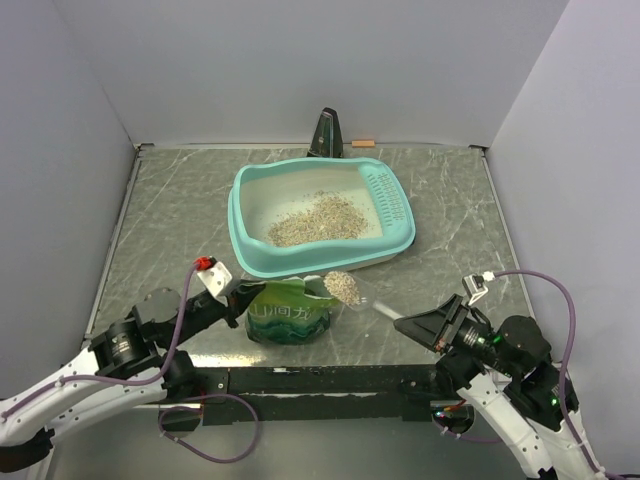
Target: Fill the litter box with clean litter
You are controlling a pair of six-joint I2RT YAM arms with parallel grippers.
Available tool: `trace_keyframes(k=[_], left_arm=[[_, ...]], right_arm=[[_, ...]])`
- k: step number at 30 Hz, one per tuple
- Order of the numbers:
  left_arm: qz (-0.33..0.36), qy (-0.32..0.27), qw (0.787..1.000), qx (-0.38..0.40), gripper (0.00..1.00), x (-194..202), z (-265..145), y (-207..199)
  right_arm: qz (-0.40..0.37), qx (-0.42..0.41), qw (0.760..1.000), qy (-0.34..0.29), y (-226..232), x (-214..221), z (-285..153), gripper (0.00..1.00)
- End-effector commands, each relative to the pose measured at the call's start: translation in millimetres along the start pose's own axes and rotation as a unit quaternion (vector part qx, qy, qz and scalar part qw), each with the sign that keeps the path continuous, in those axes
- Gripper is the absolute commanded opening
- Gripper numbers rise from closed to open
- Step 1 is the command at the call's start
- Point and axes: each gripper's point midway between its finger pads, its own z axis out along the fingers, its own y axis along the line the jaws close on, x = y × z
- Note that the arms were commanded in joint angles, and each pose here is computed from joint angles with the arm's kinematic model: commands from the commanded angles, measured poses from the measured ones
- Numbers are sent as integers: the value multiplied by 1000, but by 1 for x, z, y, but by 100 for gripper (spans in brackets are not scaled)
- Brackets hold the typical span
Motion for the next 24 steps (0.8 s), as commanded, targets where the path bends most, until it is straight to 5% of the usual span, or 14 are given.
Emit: trace_keyframes(k=[1,13,24], left_arm=[[-32,-101,994,-31,1,-54,-12,12],[-27,-99,994,-27,1,-55,-12,12],[36,-83,995,-33,1,-80,-26,18]], right_arm=[[-54,-179,982,-41,44,10,-52,0],[-59,-177,980,-66,77,-19,-24,0],[-48,-167,973,-150,89,-76,36,0]])
